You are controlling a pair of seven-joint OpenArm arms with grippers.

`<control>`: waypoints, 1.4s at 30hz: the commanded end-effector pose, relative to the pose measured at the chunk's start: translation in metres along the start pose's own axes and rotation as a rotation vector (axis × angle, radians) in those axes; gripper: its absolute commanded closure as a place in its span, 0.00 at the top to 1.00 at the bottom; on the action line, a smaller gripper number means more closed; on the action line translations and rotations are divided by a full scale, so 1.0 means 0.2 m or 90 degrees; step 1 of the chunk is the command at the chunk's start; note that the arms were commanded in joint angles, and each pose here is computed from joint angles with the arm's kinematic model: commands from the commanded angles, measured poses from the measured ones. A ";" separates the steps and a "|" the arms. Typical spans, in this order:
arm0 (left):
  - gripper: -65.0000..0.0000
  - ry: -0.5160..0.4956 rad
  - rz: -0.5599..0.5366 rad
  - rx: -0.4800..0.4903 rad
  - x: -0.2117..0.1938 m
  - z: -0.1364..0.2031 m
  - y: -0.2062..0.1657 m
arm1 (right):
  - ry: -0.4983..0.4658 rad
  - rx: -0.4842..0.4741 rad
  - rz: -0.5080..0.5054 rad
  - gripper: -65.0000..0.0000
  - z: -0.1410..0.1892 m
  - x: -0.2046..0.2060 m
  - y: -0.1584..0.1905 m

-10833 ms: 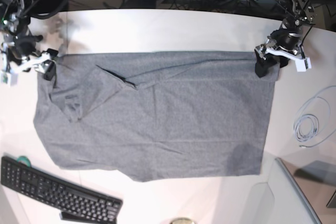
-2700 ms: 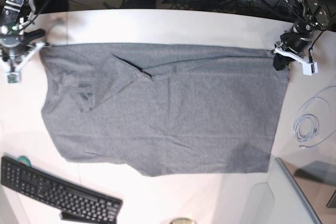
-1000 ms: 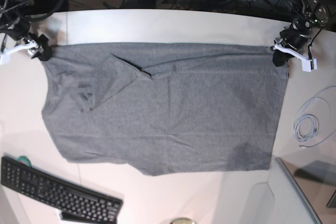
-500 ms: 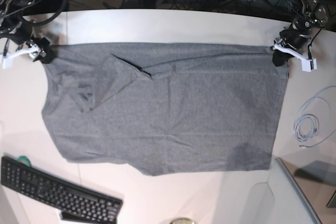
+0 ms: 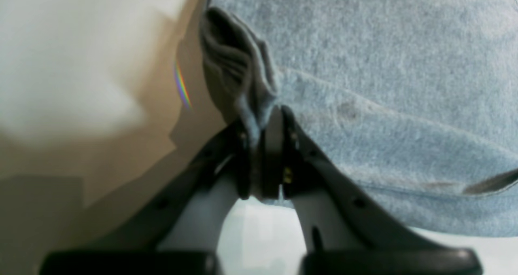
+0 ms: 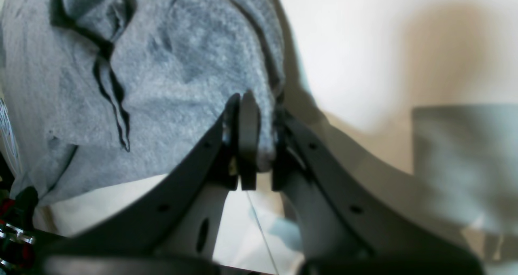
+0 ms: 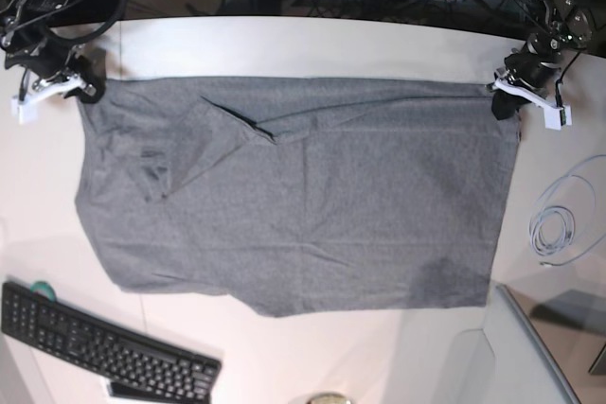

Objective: Layout the t-shirt on the table in an organized manner, then fold the t-shirt properly
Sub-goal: 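Drag the held edge with both grippers away from the shirt body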

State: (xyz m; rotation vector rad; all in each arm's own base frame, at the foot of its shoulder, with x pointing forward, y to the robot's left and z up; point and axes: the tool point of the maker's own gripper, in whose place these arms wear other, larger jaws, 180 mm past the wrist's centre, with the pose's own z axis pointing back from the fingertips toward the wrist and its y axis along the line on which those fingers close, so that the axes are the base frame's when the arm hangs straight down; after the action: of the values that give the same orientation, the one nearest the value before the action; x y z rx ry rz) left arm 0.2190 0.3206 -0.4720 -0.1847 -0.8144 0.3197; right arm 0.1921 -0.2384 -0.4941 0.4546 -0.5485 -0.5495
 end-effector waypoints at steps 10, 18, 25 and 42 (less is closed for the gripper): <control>0.00 0.010 -0.024 -0.005 -0.05 0.06 0.02 | 0.007 -0.072 0.075 0.00 0.24 0.00 -0.12; 0.00 0.030 -0.063 0.014 -0.12 0.20 0.06 | 0.031 -0.090 0.073 0.00 0.28 -0.09 -0.17; 0.00 0.050 -0.060 0.019 -0.19 0.23 0.08 | 0.039 -0.095 0.073 0.00 0.29 -0.12 -0.19; 0.00 0.056 -0.066 0.021 -0.20 0.24 0.08 | 0.039 -0.097 0.071 0.41 0.30 -0.12 -0.20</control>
State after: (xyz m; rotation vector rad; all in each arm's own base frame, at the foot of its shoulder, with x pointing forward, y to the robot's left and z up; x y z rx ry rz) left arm 0.1501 0.3147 -0.4808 -0.1405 -0.7005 0.2407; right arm 0.1197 -0.2602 -0.4859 0.3117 -0.4289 -0.4757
